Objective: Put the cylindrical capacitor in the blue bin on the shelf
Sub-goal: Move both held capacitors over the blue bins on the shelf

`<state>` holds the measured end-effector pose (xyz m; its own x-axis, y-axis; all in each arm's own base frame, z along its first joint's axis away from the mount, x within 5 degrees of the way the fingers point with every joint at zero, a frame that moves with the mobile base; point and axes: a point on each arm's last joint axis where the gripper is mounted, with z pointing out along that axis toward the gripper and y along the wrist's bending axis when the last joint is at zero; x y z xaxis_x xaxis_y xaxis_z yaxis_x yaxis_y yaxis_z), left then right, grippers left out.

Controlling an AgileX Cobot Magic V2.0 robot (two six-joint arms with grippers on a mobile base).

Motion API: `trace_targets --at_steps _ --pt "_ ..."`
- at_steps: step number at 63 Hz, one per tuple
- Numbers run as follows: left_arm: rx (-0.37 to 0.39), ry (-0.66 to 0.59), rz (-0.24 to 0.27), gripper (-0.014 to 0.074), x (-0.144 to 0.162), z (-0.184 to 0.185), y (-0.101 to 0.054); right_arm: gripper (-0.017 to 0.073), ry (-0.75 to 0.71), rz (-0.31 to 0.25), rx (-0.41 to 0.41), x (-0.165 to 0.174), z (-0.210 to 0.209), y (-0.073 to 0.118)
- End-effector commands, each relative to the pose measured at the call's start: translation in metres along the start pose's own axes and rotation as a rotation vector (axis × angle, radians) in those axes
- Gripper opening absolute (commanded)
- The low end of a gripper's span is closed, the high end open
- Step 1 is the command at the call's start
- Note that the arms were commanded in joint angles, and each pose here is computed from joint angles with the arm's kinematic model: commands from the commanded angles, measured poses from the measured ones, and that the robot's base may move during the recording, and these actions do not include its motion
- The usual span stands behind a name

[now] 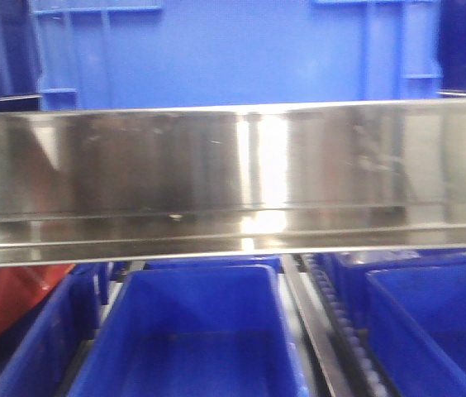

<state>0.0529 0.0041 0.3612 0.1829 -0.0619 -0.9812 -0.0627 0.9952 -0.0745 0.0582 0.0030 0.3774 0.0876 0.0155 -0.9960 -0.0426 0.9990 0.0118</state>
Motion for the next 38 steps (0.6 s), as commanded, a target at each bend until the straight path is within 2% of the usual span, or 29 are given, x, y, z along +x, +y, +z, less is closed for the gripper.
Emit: trace_targets --at_steps 1,38 --pt "0.000 -0.027 -0.006 -0.0111 -0.0029 -0.0010 -0.0001 -0.0165 -0.032 -0.004 0.001 -0.0024 -0.0009 -0.0001" --pt "0.000 -0.027 -0.006 -0.0111 -0.0029 -0.0010 -0.0001 -0.0165 -0.032 -0.004 0.001 -0.0024 -0.0009 -0.0001"
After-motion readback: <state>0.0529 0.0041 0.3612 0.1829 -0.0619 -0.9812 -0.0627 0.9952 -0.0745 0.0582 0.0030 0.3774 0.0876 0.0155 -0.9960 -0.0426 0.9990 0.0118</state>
